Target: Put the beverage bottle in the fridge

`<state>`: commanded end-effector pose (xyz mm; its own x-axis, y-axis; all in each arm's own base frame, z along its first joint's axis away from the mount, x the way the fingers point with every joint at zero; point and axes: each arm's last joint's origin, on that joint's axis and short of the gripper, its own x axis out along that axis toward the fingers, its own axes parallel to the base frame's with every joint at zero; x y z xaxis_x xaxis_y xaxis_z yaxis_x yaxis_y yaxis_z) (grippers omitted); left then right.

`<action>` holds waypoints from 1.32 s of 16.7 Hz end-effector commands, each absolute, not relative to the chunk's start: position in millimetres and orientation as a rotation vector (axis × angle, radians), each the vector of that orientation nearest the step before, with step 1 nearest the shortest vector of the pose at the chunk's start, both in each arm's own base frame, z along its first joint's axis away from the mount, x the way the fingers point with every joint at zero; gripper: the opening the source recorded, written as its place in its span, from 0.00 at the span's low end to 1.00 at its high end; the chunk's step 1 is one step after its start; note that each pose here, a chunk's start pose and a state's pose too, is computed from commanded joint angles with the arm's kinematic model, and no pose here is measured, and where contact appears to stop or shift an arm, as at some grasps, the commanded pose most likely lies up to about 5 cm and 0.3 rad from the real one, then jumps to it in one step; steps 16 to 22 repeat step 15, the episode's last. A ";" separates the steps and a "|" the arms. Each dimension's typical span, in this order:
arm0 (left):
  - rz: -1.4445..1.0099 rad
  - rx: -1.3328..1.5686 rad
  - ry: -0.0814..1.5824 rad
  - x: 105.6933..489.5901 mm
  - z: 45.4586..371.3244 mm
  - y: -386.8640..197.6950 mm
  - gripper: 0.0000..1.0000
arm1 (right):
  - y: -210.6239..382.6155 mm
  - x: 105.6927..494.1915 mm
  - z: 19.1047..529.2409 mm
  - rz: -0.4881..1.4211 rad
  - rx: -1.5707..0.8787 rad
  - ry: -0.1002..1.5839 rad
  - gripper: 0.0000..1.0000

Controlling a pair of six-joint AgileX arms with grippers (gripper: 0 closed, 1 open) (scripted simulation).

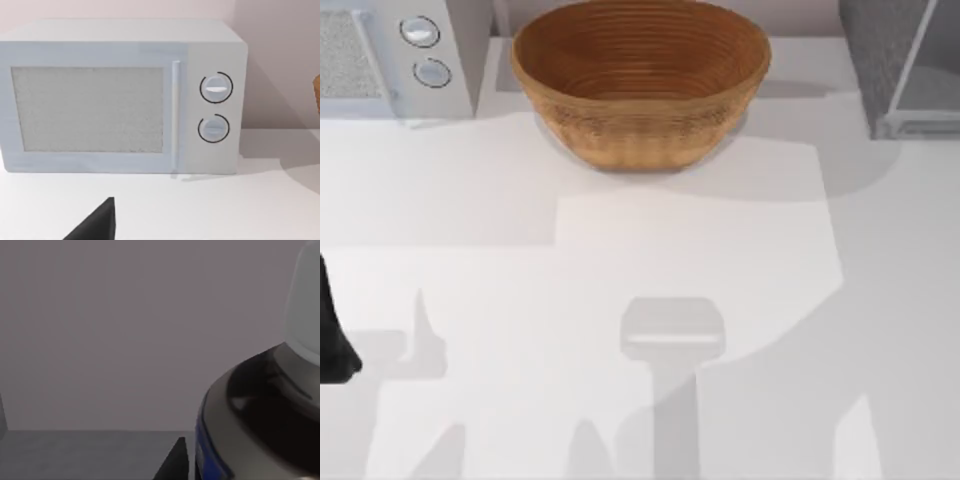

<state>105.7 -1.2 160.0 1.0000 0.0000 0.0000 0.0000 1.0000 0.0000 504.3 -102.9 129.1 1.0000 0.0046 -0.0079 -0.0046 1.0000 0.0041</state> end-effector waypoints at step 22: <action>0.000 0.000 0.000 105.7 160.0 -1.2 1.00 | -102.9 504.3 129.1 0.005 0.004 0.008 1.00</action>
